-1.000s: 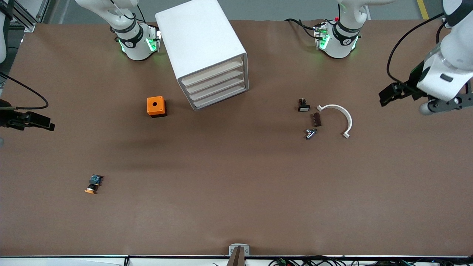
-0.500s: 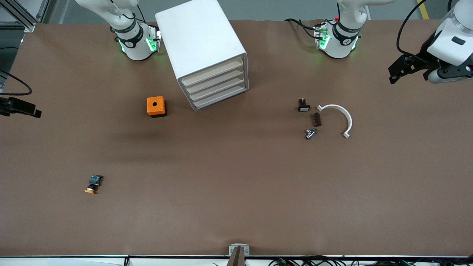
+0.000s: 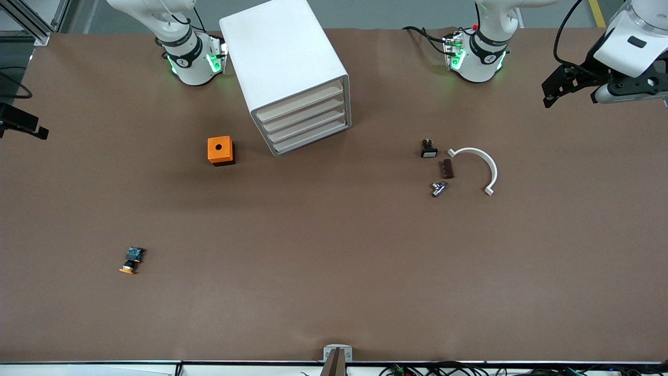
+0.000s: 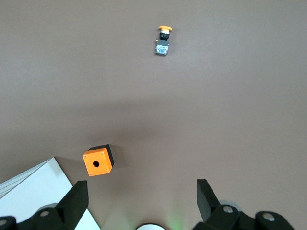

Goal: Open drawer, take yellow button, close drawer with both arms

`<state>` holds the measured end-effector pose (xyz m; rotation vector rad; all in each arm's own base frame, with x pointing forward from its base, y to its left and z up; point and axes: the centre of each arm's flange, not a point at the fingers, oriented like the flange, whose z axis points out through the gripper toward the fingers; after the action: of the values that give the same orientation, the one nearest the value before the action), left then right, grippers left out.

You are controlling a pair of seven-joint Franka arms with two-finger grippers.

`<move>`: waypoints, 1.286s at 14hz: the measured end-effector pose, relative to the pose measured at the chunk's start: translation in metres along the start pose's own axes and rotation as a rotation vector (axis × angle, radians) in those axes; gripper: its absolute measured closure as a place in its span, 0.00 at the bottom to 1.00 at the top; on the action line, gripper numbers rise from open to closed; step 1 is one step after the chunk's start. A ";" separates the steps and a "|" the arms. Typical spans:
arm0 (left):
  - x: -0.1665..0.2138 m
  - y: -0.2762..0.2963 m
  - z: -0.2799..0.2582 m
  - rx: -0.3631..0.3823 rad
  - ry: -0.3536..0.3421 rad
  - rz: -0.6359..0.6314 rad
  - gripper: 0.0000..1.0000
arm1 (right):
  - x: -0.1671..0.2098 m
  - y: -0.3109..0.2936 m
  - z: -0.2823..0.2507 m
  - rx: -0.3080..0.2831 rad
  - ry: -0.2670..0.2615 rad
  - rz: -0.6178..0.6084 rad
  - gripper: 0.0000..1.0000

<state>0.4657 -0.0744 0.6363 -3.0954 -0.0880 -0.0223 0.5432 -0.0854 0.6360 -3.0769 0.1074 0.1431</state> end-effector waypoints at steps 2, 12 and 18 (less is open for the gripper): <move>-0.002 0.000 0.000 -0.001 0.001 0.000 0.00 | -0.002 -0.007 0.001 -0.015 -0.001 -0.020 0.00; 0.011 -0.013 -0.007 -0.018 0.045 0.038 0.00 | -0.034 -0.036 -0.008 -0.034 0.077 -0.079 0.00; 0.039 -0.018 -0.012 -0.031 0.057 0.028 0.00 | -0.035 -0.022 -0.005 -0.029 0.074 -0.054 0.00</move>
<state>0.5035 -0.0544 0.6497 -3.1233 -0.0433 -0.1124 0.5101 -0.0618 0.6459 -3.1112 0.0257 0.0284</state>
